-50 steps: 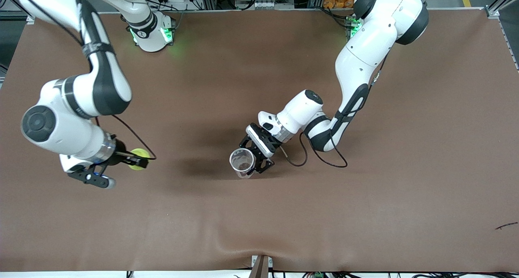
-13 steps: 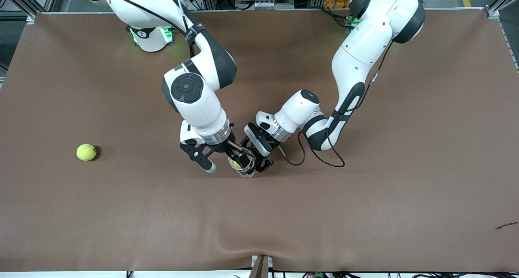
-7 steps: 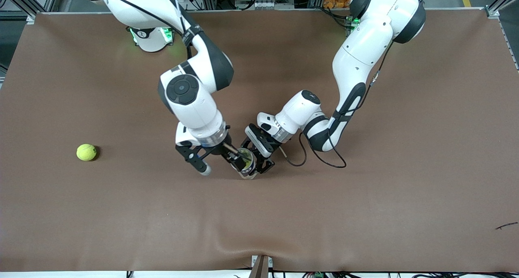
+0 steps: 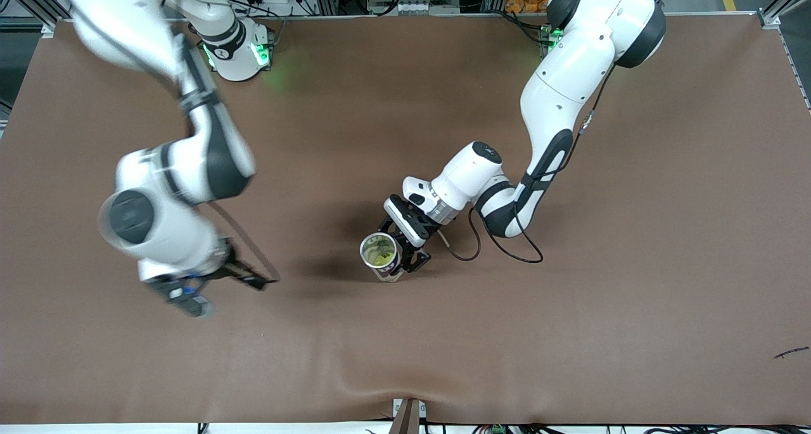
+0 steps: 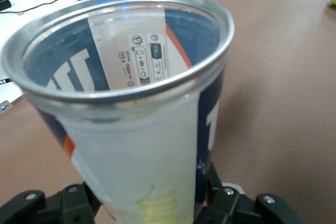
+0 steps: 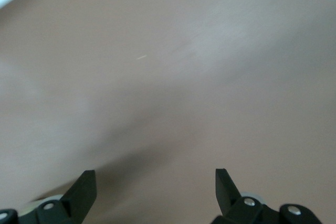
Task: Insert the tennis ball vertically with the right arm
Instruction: 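Move the right gripper to the second tennis ball and grasp it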
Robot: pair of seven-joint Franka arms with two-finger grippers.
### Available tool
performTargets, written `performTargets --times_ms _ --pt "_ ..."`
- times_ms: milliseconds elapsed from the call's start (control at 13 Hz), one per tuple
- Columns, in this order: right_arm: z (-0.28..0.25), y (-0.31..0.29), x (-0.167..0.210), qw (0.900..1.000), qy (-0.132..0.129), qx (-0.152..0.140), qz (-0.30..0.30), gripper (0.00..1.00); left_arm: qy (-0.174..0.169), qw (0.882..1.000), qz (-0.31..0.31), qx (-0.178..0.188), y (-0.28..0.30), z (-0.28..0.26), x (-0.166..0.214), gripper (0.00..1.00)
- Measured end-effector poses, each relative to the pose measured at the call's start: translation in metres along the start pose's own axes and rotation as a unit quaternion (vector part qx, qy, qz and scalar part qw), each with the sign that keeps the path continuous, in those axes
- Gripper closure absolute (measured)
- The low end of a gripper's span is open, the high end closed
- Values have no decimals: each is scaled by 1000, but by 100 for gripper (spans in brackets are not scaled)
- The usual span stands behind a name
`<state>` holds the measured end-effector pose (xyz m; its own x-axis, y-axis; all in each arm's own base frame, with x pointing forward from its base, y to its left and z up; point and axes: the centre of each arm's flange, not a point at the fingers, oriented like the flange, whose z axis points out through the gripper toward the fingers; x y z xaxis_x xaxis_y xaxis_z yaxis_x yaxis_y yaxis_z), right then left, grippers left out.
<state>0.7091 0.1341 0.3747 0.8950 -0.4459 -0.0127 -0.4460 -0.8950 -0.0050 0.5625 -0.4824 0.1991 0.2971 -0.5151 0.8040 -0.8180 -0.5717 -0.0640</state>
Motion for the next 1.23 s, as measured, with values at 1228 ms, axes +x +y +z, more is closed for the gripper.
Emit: performTargets --times_ms 1228 --pt "134 299 59 982 -102 -57 -151 0 9 1000 1 2 -3 -2 7 24"
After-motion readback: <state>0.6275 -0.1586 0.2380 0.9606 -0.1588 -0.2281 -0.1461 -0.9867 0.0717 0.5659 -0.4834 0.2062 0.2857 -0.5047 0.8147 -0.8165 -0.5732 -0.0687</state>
